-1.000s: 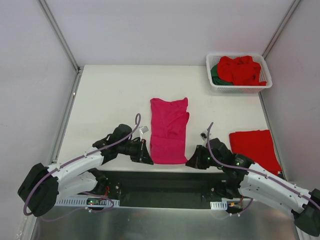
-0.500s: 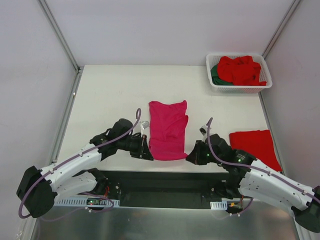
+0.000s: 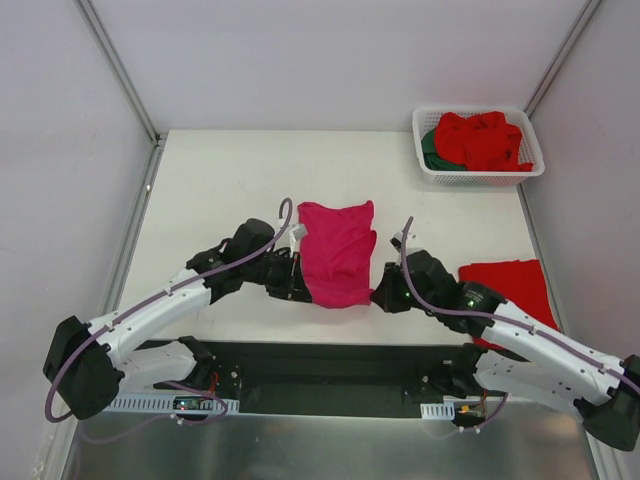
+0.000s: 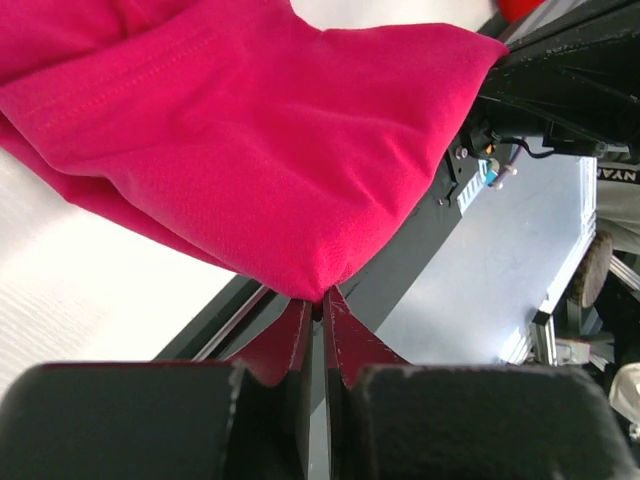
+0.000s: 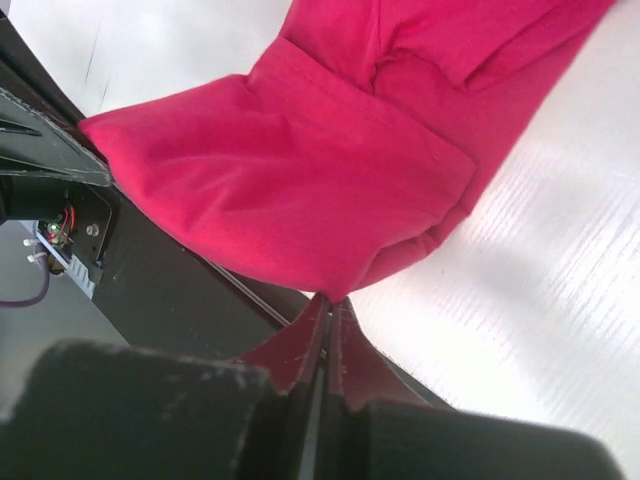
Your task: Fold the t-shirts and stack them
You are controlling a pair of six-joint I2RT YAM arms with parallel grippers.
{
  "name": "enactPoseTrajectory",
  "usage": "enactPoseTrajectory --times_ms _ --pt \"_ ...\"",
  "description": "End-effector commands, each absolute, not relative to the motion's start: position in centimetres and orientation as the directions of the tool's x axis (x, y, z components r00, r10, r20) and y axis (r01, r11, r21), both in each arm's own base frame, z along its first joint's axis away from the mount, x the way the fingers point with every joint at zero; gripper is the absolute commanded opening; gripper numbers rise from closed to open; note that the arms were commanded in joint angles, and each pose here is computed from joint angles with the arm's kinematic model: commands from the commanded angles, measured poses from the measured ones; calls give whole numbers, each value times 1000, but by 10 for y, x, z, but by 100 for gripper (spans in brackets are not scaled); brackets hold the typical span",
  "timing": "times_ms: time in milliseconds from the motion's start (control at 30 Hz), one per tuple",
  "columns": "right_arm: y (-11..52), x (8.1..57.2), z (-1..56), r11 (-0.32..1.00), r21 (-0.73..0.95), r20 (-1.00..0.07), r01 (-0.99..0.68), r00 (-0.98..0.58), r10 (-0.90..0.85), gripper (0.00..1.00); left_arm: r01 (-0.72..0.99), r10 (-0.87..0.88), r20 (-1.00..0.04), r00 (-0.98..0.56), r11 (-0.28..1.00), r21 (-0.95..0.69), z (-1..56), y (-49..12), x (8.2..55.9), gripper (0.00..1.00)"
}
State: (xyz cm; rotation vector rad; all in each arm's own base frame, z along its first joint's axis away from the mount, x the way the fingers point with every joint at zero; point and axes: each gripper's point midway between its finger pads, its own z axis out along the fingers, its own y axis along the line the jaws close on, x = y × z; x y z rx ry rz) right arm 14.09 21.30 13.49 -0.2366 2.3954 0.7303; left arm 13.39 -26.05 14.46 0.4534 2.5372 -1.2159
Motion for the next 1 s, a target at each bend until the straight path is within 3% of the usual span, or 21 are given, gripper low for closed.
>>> enactPoseTrajectory --times_ms 0,967 --pt "217 162 152 850 363 -672 -382 -739 -46 1 445 160 -452 -878 621 -645 156 -262 150 0" --pt "218 259 174 817 464 -616 -343 -788 20 1 397 79 -472 -878 671 -626 193 -250 251 0"
